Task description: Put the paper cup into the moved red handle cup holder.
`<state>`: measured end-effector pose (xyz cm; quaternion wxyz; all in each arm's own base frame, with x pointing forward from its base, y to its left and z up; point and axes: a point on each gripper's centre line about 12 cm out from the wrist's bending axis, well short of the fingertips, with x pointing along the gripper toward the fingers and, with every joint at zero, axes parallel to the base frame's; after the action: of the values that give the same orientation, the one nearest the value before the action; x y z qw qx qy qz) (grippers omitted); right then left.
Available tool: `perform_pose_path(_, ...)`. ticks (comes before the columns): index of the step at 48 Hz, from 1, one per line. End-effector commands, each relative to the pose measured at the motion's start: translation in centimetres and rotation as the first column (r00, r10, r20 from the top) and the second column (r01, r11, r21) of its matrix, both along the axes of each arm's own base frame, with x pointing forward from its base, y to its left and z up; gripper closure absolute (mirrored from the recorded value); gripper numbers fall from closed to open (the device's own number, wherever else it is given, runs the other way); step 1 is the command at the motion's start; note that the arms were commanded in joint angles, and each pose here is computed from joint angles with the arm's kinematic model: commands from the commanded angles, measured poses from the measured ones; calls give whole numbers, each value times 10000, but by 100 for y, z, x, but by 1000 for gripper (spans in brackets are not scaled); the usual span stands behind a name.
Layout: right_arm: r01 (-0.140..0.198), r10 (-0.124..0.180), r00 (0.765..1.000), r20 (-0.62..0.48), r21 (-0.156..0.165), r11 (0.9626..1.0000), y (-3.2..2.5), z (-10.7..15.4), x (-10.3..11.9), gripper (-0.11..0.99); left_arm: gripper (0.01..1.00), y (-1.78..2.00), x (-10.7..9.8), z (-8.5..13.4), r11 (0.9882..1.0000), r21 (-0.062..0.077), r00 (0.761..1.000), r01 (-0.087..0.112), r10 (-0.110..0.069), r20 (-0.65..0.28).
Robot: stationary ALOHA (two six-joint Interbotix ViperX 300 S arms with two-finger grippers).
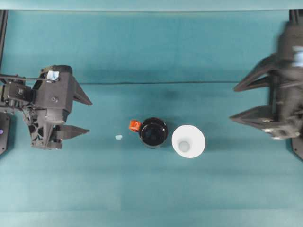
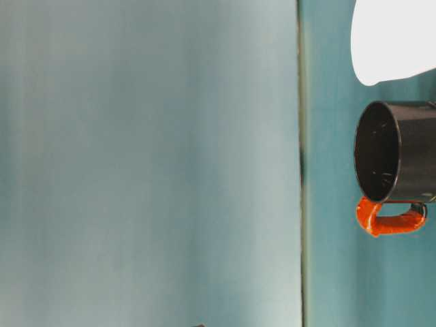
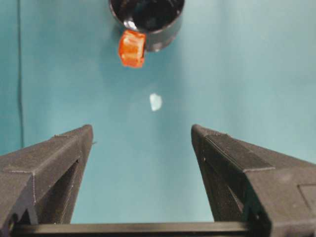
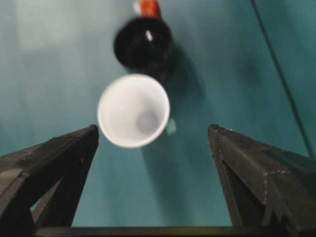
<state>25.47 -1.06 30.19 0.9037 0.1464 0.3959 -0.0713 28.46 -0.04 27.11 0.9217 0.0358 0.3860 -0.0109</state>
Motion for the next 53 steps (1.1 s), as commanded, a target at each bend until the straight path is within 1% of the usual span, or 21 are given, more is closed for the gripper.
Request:
perform_pose_path(1,244,-200,9864,-1630,251,9994,-27,-356,408,-65,153,-8,16,110,10000,13,9994,34,-35,353)
perform_pose_path(6,243,-175,9736,-2277,271,9993,-32,-516,593,-63,153,-8,14,104,10000,13,9994,34,-35,337)
perform_pose_path(7,256,-188,9718,-2352,259,9993,-41,-537,630,-63,153,-8,14,104,10000,13,9994,34,-35,337)
perform_pose_path(13,288,-191,9551,-2958,283,9992,-50,-747,795,-63,153,-4,16,110,10000,13,9994,19,-20,353)
perform_pose_path(14,296,-190,9514,-3074,301,9991,-50,-788,812,-63,153,-8,14,104,10000,13,9994,34,-35,337)
perform_pose_path(22,414,-248,9202,-3908,342,9986,-65,-1106,901,-62,154,-8,14,104,10000,13,9994,34,-35,337)
perform_pose_path(23,446,-268,9164,-3993,354,9984,-65,-1137,902,-62,154,-8,12,98,10000,2,9995,24,-24,322)
perform_pose_path(25,534,-341,9112,-4106,355,9979,-83,-1188,909,-61,154,-8,12,98,10000,13,9995,35,-35,322)
perform_pose_path(29,652,-423,8991,-4357,378,9972,-93,-1320,898,-61,154,-8,10,82,10000,2,9996,24,-24,276)
perform_pose_path(32,692,-452,8942,-4454,378,9969,-99,-1416,888,-60,154,-8,8,76,10000,13,9997,35,-35,261)
perform_pose_path(35,704,-450,8921,-4495,399,9967,-91,-1517,878,-60,154,-8,4,55,10000,3,9998,24,-24,200)
perform_pose_path(42,909,-498,8872,-4588,680,9935,-58,-1681,835,-60,154,-8,4,44,10000,3,9999,24,-24,169)
perform_pose_path(49,931,-512,8939,-4452,728,9930,-33,-1794,811,-59,154,-8,6,40,10000,3,9999,24,-24,154)
perform_pose_path(53,947,-543,9004,-4316,727,9928,-36,-1800,819,-53,157,-8,8,36,10000,3,9999,24,-24,138)
